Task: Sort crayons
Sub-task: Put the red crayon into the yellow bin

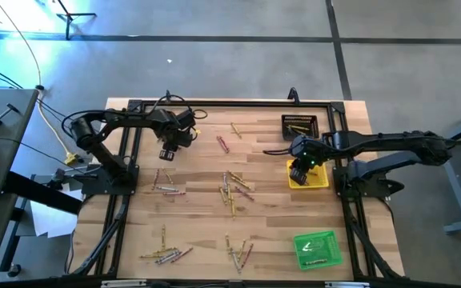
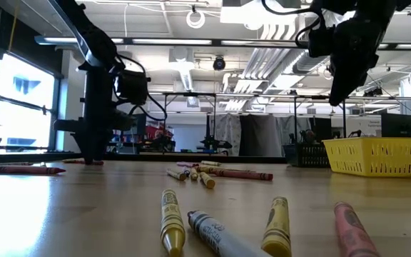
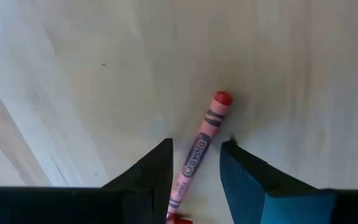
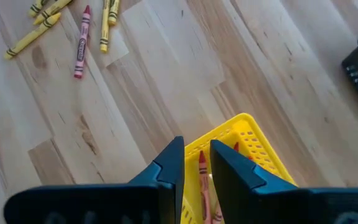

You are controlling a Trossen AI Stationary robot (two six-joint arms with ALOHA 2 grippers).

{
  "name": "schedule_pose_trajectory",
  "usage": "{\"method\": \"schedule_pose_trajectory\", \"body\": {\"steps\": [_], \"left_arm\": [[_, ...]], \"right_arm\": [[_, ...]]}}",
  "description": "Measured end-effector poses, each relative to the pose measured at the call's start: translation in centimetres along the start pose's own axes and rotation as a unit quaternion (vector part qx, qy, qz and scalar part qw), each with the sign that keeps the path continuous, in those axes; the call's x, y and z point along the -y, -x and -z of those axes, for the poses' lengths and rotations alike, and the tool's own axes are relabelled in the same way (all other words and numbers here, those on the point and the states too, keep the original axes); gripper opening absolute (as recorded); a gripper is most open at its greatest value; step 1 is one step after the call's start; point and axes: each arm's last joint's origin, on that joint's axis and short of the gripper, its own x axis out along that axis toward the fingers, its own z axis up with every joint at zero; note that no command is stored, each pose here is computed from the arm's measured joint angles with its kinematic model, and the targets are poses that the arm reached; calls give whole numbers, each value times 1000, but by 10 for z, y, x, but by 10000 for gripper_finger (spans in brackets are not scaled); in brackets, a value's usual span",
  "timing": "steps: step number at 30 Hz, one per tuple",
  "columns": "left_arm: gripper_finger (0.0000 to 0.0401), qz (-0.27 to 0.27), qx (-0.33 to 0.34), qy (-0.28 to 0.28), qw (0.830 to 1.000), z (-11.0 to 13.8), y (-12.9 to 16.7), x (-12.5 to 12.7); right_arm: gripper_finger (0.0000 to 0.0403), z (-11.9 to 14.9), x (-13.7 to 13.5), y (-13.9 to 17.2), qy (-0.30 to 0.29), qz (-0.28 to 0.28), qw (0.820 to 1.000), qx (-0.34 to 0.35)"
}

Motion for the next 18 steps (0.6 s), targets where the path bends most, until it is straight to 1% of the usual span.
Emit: {"method": "schedule_pose_trajectory", "body": {"steps": [4,8,15,18], "left_arm": [[121,2,2,-4,1000,0,0,0],[107,7,6,-2,1000,1,-1,0],[42,23,19,25,999,0,-1,1],[13,25,23,50,998,-1,-1,1]], "right_arm": [[63,-2,2,0,12,2,1000,3],[62,-4,5,0,19,3,1000,11],[62,-11,9,0,2,2,999,35],[62,-12,12,0,-4,6,999,36]]}}
